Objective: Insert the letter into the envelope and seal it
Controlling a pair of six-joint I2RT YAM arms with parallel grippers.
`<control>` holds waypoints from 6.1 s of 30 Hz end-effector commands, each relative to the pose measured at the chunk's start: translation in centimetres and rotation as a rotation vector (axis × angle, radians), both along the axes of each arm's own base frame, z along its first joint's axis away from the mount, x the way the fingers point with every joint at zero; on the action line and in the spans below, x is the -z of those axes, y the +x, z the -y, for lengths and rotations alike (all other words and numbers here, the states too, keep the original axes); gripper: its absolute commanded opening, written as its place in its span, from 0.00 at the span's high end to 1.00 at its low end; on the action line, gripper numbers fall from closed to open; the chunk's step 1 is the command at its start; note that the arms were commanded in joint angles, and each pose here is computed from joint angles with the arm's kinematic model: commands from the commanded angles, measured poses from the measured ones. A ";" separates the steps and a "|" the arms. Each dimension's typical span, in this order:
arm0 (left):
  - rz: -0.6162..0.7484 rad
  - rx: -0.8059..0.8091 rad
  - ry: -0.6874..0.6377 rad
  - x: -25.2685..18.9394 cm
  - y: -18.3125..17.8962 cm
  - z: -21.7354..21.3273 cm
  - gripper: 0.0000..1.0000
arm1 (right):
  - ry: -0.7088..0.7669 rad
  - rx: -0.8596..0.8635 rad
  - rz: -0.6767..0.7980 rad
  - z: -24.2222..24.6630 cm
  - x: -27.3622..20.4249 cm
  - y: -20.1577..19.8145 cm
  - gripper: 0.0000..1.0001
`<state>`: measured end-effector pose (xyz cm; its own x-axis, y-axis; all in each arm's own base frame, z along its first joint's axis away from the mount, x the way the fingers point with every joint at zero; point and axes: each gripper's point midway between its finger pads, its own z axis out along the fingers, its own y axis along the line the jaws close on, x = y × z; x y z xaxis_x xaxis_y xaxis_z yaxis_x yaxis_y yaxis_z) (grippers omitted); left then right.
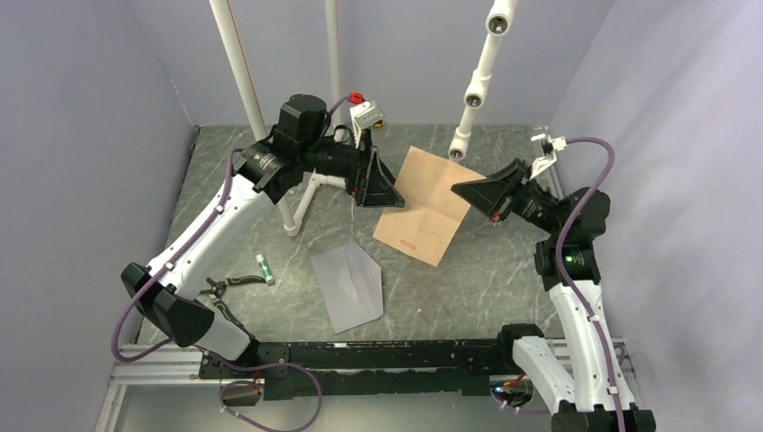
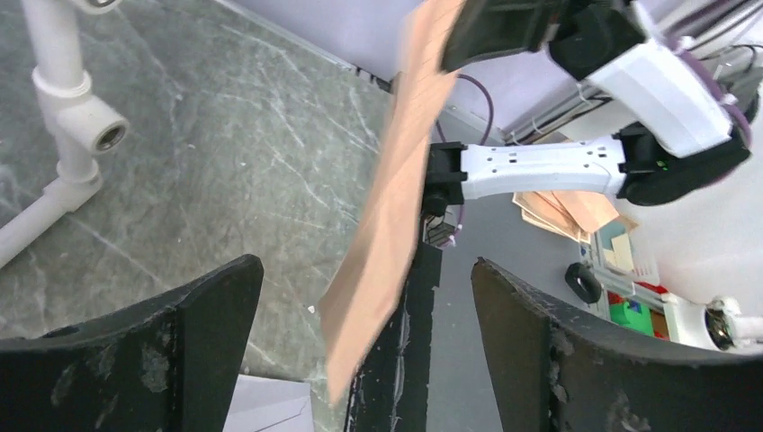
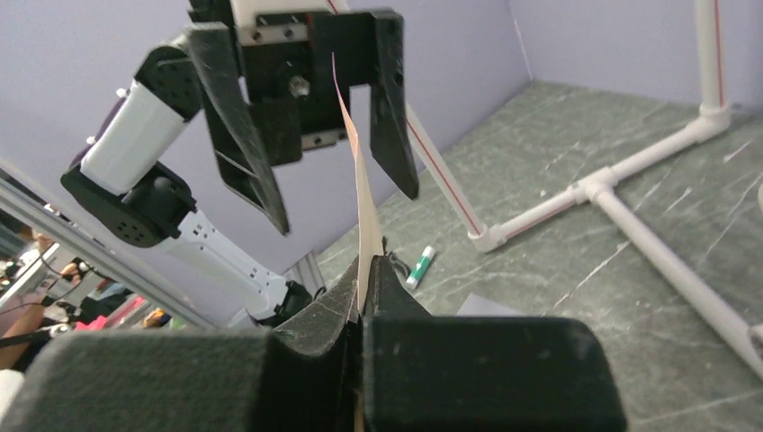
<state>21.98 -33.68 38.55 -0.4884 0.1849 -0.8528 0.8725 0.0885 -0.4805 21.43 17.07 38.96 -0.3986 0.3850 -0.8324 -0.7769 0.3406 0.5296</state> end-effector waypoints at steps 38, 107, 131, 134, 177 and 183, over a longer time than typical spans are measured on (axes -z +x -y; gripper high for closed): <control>-0.058 -0.212 -0.154 -4.3 5.3 -2.0 0.97 | -0.177 -0.079 0.188 -0.2 -4.6 -3.7 0.22; -0.018 -0.345 -0.158 -5.6 2.4 -5.6 0.07 | 0.414 0.199 0.065 -2.5 -9.5 2.6 1.00; -0.281 -0.217 -0.428 -9.1 4.5 -1.1 0.64 | 0.580 0.164 0.077 -3.0 -13.2 4.8 1.00; -0.276 -0.182 -0.430 -9.2 4.0 -1.0 0.81 | 0.574 0.168 0.077 -3.0 -12.9 4.9 1.00; -0.151 -0.245 -0.344 -10.4 2.0 -2.8 0.15 | 0.327 0.208 0.117 -2.7 -11.9 2.1 1.00; -0.216 -0.226 -0.443 -11.3 3.0 -0.1 0.17 | 0.530 0.282 0.048 -0.9 -12.0 3.3 1.00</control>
